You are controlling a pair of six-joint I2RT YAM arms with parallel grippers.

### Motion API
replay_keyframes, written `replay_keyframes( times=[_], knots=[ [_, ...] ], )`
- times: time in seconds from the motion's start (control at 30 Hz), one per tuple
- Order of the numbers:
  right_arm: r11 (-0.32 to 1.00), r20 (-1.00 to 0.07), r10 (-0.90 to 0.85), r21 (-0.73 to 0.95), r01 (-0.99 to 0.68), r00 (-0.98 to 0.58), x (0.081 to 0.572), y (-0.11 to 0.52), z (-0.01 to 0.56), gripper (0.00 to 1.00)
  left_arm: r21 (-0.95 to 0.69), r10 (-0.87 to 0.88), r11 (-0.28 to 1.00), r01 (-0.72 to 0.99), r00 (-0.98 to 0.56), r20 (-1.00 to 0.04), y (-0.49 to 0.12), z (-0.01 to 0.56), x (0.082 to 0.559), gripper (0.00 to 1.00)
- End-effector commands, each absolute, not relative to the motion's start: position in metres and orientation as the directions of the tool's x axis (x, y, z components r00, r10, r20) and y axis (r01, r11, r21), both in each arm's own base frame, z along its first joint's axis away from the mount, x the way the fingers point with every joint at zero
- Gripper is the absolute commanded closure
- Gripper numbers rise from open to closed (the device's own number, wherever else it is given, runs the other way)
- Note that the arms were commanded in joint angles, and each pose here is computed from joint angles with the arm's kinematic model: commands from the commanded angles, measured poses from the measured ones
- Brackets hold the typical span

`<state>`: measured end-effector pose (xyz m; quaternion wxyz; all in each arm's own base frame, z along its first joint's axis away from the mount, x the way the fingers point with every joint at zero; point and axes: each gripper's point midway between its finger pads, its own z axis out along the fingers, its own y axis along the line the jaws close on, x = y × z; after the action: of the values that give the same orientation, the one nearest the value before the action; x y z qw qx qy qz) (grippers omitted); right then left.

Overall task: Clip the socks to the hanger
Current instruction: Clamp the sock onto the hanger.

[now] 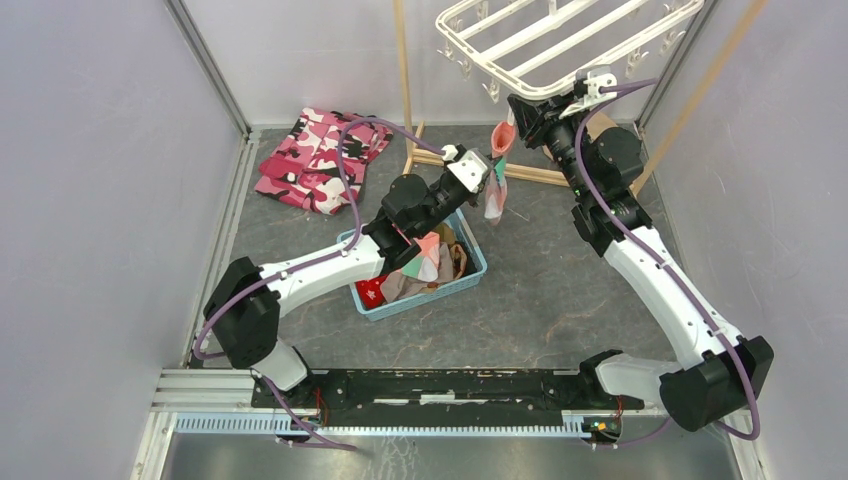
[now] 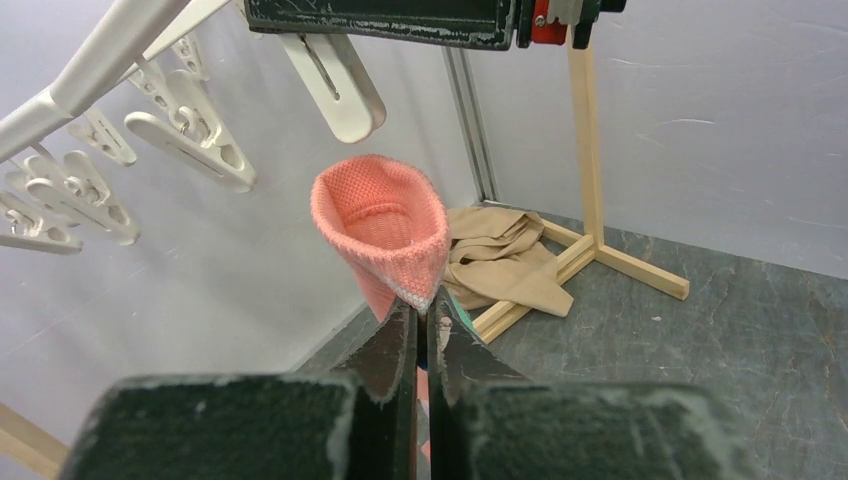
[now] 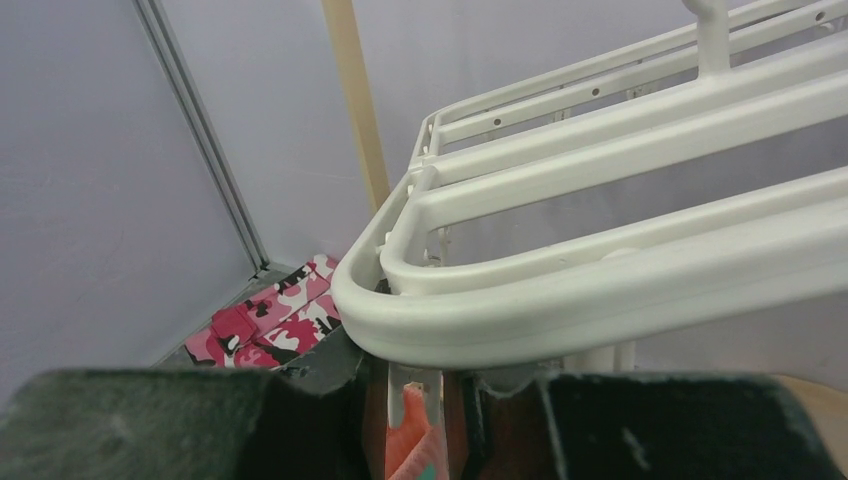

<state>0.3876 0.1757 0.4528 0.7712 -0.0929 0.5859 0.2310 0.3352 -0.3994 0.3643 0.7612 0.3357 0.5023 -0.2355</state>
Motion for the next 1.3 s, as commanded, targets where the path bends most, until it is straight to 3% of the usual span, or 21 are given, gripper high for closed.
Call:
replay_keyframes(
  times=[0.0, 0.8, 1.27],
  knots=[
    [0.897, -0.944, 0.246, 0.136, -0.421, 0.219, 0.392, 0.166, 0.459, 1.00, 0.257, -0.113, 0.705, 0.661, 0.462, -0.880, -0.390, 0.417, 0.331, 0.98],
    [0.896, -0.953, 0.223, 0.119, -0.428, 0.203, 0.393, 0.169, 0.450, 0.98, 0.241, -0.158, 0.694, 0.678, 0.470, -0.868, -0.402, 0.432, 0.335, 0.98],
    [0.896, -0.947, 0.211, 0.088, -0.435, 0.242, 0.381, 0.165, 0.462, 0.39, 0.231, -0.159, 0.689, 0.687, 0.454, -0.877, -0.405, 0.426, 0.336, 0.98]
  ],
)
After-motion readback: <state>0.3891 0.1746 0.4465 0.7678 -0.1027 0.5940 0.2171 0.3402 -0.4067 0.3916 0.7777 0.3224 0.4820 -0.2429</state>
